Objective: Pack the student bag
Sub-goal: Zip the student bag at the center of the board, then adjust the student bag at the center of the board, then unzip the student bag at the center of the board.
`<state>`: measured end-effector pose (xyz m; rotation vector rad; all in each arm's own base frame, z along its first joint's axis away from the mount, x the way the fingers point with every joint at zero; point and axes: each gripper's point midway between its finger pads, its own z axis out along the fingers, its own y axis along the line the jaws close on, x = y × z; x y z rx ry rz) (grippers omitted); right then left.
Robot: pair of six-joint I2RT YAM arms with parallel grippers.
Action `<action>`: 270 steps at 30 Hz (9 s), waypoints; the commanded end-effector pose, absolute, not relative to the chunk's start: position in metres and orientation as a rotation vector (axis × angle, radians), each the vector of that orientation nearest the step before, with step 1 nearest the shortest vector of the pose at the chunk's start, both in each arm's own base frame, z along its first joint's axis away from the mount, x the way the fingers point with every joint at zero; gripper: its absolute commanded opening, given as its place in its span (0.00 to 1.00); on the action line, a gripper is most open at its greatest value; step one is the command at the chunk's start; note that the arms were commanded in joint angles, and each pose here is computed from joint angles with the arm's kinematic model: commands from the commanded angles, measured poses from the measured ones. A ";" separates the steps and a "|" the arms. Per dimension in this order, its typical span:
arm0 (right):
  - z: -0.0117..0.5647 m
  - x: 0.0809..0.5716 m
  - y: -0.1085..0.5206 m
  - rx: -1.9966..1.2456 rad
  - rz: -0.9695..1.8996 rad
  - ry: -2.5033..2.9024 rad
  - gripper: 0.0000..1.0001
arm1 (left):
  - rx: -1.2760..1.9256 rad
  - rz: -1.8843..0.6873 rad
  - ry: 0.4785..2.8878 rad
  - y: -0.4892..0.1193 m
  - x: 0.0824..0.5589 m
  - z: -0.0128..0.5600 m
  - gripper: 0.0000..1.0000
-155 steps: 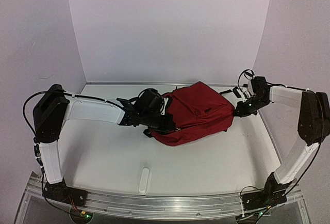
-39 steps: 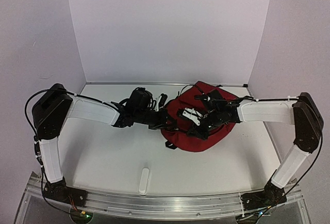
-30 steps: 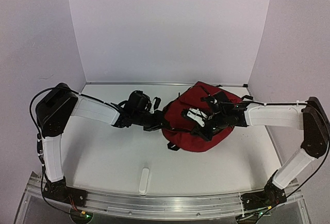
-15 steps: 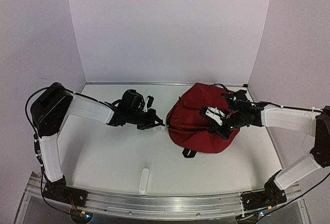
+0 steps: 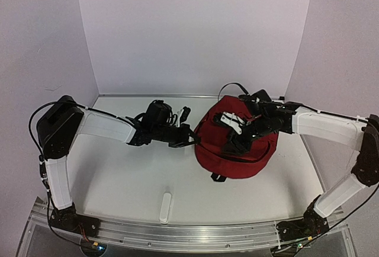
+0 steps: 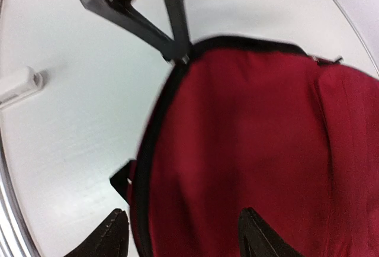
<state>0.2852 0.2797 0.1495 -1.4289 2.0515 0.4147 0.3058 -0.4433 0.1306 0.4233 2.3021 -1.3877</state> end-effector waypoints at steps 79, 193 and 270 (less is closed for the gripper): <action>0.091 0.312 0.344 -1.285 0.195 2.167 0.00 | 0.360 -1.514 2.249 -0.439 0.353 0.138 0.00; 0.206 0.315 0.219 -1.091 0.606 2.305 0.77 | 0.238 -1.056 2.270 -0.341 0.393 0.166 0.70; 0.178 0.412 0.285 -1.014 0.439 2.350 0.00 | 0.362 -1.494 2.254 -0.429 0.271 0.124 0.00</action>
